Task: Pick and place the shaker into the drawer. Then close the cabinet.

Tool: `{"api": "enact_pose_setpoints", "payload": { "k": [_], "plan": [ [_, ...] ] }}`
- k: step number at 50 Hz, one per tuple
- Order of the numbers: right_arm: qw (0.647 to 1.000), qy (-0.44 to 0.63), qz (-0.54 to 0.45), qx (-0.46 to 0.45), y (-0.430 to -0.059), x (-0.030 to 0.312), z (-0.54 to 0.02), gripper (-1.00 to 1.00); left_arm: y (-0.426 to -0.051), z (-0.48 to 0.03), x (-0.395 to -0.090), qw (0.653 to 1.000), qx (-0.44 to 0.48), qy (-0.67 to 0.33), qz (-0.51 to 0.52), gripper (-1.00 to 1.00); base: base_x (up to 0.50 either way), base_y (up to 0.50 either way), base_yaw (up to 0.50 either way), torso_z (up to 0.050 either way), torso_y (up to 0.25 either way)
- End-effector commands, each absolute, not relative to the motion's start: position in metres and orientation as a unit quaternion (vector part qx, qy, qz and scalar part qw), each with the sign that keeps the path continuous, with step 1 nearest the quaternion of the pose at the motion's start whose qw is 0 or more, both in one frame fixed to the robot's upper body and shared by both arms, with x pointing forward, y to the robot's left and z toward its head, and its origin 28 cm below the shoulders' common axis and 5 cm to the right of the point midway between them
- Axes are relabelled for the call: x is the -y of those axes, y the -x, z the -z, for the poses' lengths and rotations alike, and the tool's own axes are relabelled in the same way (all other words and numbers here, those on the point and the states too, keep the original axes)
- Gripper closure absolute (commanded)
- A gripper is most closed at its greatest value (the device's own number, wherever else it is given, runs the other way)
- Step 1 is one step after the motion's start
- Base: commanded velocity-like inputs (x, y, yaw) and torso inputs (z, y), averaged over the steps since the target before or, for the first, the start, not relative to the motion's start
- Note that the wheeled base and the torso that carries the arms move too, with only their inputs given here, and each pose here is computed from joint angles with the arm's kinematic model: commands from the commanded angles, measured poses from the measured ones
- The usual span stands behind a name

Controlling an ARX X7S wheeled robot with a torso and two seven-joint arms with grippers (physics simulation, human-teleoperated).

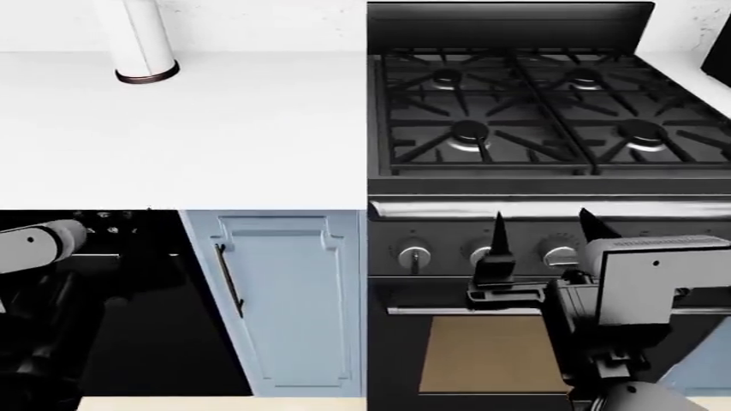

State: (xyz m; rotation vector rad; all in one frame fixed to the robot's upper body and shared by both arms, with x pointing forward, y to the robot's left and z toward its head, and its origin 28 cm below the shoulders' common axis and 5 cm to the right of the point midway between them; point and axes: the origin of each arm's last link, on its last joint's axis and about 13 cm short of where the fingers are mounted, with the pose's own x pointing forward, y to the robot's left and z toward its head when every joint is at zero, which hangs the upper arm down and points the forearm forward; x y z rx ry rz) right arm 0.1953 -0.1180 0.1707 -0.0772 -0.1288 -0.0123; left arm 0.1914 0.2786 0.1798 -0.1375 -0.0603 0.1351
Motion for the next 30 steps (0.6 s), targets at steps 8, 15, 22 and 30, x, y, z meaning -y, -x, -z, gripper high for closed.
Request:
{"api": "enact_pose_setpoints", "payload": {
  "k": [8, 15, 22, 30],
  "plan": [
    [0.998, 0.035, 0.016, 0.055, -0.194, 0.119, -0.154, -1.0, -0.189, -0.163, -0.282, 0.993, 0.021, 0.076, -0.085, -1.0, 0.0, 0.22, 0.0, 0.0, 0.0],
    [0.998, 0.033, 0.014, 0.053, -0.195, 0.119, -0.152, -1.0, -0.189, -0.161, -0.282, 0.993, 0.02, 0.079, -0.087, -1.0, 0.0, 0.25, 0.0, 0.0, 0.0],
    [0.998, 0.019, 0.004, 0.051, -0.195, 0.118, -0.15, -1.0, -0.19, -0.158, -0.282, 0.993, 0.018, 0.082, -0.086, -1.0, 0.0, 0.26, 0.0, 0.0, 0.0],
    [0.998, 0.021, 0.015, 0.049, -0.197, 0.122, -0.145, -1.0, -0.191, -0.153, -0.282, 0.993, 0.013, 0.081, -0.084, -1.0, 0.0, 0.07, 0.0, 0.0, 0.0]
  ]
}}
